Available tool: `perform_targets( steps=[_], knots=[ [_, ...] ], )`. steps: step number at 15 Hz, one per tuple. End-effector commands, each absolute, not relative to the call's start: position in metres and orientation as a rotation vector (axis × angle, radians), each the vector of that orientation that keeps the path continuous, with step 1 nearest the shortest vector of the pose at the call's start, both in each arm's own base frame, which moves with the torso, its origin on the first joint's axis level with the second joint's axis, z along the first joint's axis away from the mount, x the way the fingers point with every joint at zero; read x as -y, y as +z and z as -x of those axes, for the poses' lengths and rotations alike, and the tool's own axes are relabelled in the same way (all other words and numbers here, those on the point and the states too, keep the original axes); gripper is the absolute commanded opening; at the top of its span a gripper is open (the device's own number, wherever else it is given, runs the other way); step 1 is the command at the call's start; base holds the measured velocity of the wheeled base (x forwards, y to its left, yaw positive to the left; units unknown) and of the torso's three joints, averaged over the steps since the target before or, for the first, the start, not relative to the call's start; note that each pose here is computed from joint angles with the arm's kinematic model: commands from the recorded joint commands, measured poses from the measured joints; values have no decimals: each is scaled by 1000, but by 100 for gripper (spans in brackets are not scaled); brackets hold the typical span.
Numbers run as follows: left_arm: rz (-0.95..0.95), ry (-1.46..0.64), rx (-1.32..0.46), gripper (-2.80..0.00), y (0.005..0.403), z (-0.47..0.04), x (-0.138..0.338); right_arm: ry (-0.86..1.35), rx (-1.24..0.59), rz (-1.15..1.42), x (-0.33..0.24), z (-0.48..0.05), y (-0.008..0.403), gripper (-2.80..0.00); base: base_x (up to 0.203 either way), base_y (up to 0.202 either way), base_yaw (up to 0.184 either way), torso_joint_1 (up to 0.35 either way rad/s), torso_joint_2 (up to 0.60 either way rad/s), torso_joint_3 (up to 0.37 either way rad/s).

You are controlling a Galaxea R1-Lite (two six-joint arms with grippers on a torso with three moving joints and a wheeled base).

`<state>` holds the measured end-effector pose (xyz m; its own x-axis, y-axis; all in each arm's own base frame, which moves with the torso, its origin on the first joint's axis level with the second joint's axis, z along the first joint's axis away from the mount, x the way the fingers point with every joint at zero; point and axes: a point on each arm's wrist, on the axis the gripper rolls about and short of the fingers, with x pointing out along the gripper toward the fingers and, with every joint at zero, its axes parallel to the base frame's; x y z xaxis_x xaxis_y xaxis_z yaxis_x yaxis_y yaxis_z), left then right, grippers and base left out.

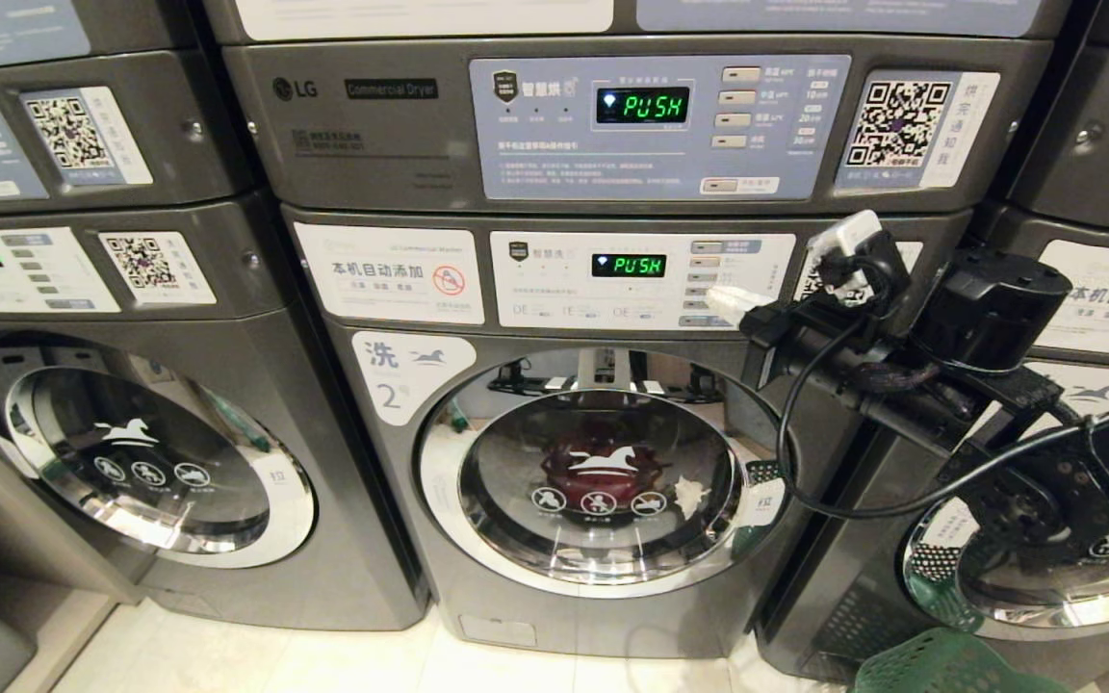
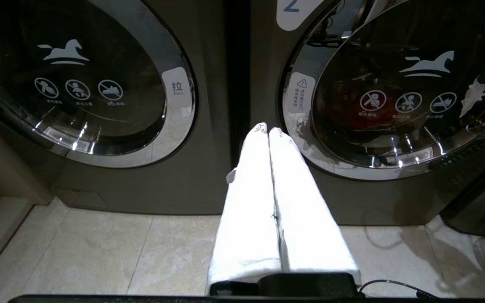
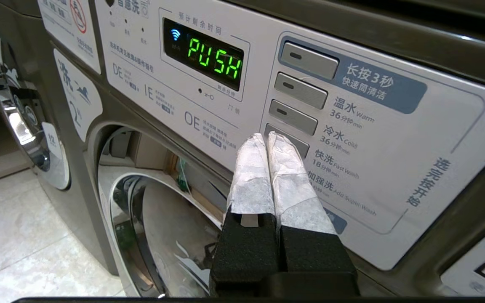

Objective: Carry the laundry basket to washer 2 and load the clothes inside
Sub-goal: Press the washing machine switch

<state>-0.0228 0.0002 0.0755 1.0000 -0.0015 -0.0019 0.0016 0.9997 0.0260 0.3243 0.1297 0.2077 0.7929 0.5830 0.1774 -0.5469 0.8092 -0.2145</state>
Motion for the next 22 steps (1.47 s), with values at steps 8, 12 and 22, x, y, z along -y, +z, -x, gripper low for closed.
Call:
perform_targets(
  steps=[8, 12, 22],
  knots=[
    [-26, -2, 0, -280, 76, 23, 0, 587, 252, 154, -137, -343, 204, -280, 0, 0, 0, 0, 0, 0],
    [-26, -2, -3, -280, 75, 23, 0, 558, 262, 151, -136, -344, 207, -280, 0, 0, 0, 0, 0, 0],
    [-26, -2, -1, -280, 76, 23, 0, 518, 252, 155, -129, -342, 206, -280, 0, 0, 0, 0, 0, 0]
  ],
)
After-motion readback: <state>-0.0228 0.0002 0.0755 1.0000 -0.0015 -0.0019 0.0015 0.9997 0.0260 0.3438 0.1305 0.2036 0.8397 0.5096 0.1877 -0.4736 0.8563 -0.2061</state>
